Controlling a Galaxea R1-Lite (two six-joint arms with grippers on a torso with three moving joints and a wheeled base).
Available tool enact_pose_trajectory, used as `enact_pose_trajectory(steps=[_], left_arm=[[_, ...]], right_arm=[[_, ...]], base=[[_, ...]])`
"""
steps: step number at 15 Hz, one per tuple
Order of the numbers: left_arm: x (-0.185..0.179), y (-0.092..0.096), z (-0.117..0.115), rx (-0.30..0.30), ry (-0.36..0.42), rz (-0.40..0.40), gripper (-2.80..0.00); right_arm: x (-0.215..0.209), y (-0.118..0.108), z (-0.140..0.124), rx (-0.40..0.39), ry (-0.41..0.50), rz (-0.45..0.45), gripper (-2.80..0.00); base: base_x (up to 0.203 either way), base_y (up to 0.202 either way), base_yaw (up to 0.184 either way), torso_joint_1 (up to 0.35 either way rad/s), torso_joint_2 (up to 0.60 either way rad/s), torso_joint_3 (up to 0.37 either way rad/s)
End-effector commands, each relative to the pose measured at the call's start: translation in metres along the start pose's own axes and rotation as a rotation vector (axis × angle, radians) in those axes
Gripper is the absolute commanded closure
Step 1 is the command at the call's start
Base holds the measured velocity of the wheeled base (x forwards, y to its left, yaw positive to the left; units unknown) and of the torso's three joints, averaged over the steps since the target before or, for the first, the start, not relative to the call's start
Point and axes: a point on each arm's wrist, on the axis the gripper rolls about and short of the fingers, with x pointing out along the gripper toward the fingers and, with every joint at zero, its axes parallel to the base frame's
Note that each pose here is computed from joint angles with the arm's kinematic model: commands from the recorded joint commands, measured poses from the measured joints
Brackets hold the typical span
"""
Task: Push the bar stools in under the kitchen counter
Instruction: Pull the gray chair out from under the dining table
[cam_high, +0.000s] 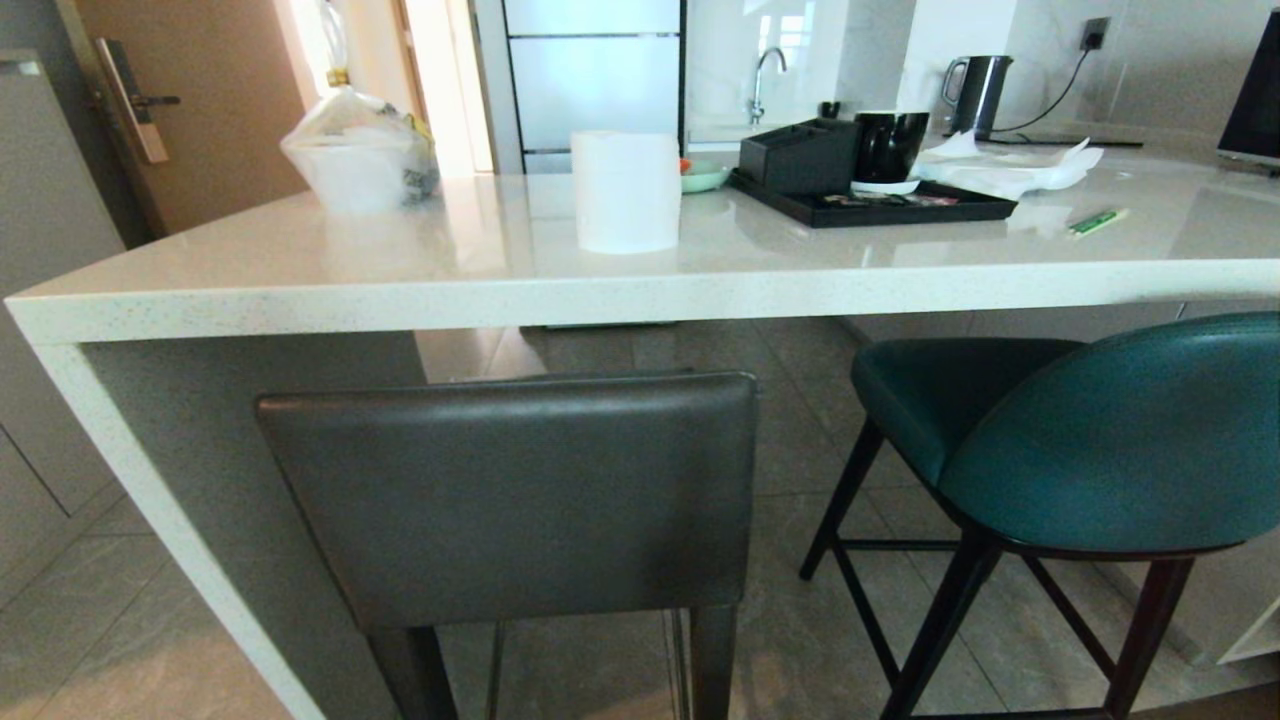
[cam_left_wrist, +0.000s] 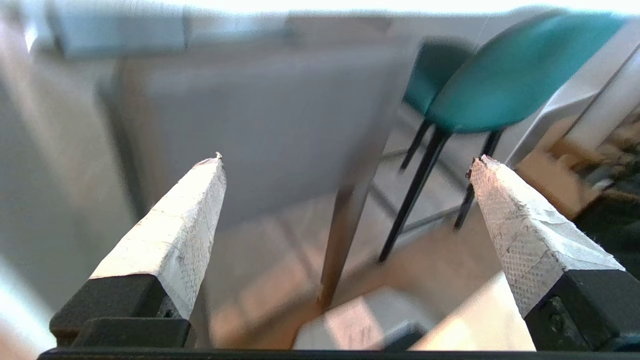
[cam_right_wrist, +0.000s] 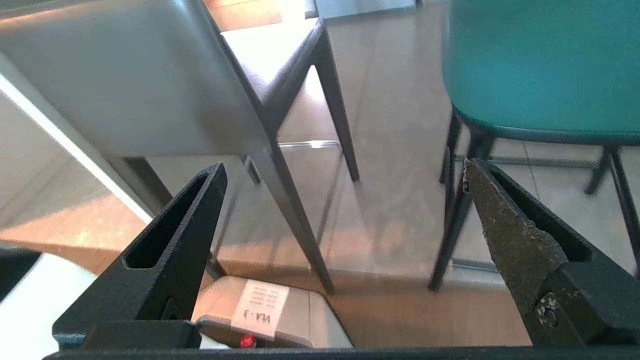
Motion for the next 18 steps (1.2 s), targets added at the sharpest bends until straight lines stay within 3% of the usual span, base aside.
enact_pose_trajectory(steps=[1, 3, 5, 7, 9, 13, 14, 16, 18], left_arm=[[-0.023, -0.005, -0.006, 0.009, -0.033, 0.039, -2.80], [-0.033, -0.010, 0.020, 0.029, -0.128, 0.115, -2.80], [-0.049, -0.020, 0.059, 0.056, -0.239, 0.117, -2.80], [-0.060, -0.028, 0.090, 0.090, -0.276, 0.106, -2.80], [-0.052, -0.024, 0.103, 0.086, -0.212, 0.086, -2.80], [-0.024, -0.012, 0.111, 0.054, -0.152, 0.215, -2.80], [-0.016, -0.009, 0.111, 0.055, -0.137, 0.278, -2.80], [-0.012, -0.005, 0.104, 0.050, -0.110, 0.374, -2.80], [-0.012, 0.001, 0.081, 0.050, -0.047, 0.372, -2.80]], right_arm=[[-0.007, 0.000, 0.003, 0.000, -0.036, -0.013, -2.80], [-0.026, 0.003, 0.030, -0.021, -0.144, 0.026, -2.80], [-0.051, 0.006, 0.070, -0.045, -0.276, 0.031, -2.80], [-0.082, 0.008, 0.103, -0.072, -0.362, 0.042, -2.80], [-0.099, 0.000, 0.113, -0.087, -0.298, 0.089, -2.80], [-0.082, -0.013, 0.098, -0.076, -0.132, 0.110, -2.80], [-0.075, -0.016, 0.090, -0.088, -0.092, 0.124, -2.80], [-0.080, -0.034, 0.069, -0.106, -0.068, 0.125, -2.80], [-0.088, -0.046, 0.049, -0.102, -0.025, 0.103, -2.80]], base=[[0.000, 0.000, 0.000, 0.000, 0.00, 0.000], [0.000, 0.000, 0.000, 0.000, 0.00, 0.000], [0.000, 0.000, 0.000, 0.000, 0.00, 0.000], [0.000, 0.000, 0.000, 0.000, 0.00, 0.000], [0.000, 0.000, 0.000, 0.000, 0.00, 0.000], [0.000, 0.000, 0.000, 0.000, 0.00, 0.000], [0.000, 0.000, 0.000, 0.000, 0.00, 0.000], [0.000, 0.000, 0.000, 0.000, 0.00, 0.000], [0.000, 0.000, 0.000, 0.000, 0.00, 0.000]])
